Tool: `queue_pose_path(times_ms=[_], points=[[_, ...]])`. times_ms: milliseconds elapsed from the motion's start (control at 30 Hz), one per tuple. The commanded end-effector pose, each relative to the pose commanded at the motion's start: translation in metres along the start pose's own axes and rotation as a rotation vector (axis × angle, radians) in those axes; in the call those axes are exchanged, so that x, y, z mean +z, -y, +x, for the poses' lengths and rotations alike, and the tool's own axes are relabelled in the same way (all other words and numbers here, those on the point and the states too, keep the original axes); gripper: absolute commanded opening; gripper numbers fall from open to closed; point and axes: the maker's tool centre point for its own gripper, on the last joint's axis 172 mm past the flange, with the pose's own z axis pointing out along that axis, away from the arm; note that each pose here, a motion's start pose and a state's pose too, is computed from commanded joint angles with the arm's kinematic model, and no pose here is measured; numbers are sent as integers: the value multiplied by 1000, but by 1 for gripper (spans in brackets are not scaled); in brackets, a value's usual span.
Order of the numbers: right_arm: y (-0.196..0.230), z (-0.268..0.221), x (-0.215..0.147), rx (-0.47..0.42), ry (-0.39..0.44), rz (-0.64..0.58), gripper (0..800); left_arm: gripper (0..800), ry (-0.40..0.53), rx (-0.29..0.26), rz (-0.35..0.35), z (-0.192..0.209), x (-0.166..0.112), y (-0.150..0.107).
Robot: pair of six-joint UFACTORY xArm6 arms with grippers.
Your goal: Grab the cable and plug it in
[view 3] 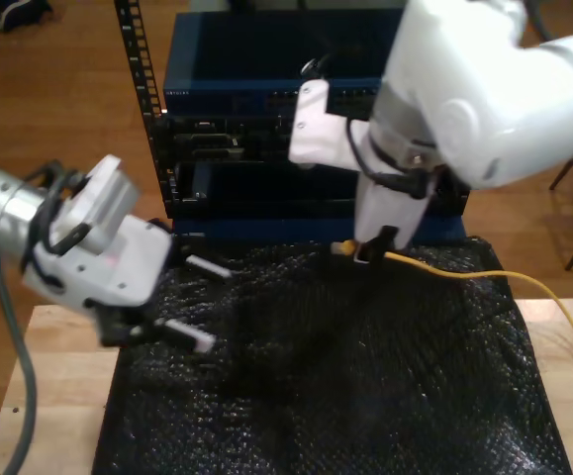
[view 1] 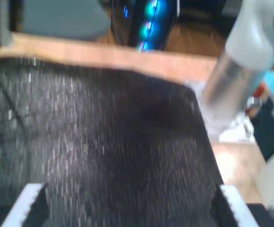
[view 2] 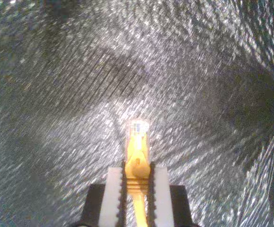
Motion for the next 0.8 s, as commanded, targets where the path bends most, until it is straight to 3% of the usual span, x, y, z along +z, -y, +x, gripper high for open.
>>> queue_pose_path(times_ms=[133, 367, 800], points=[[20, 1, -12, -38, -39, 29, 8, 798, -17, 27, -19, 18, 13, 1], [40, -3, -37, -28, -105, 72, 7, 797, -49, 61, -1, 37, 28, 13], [58, 20, -53, -9, -201, 133, 7, 755, -104, 83, 19, 57, 26, 19]])
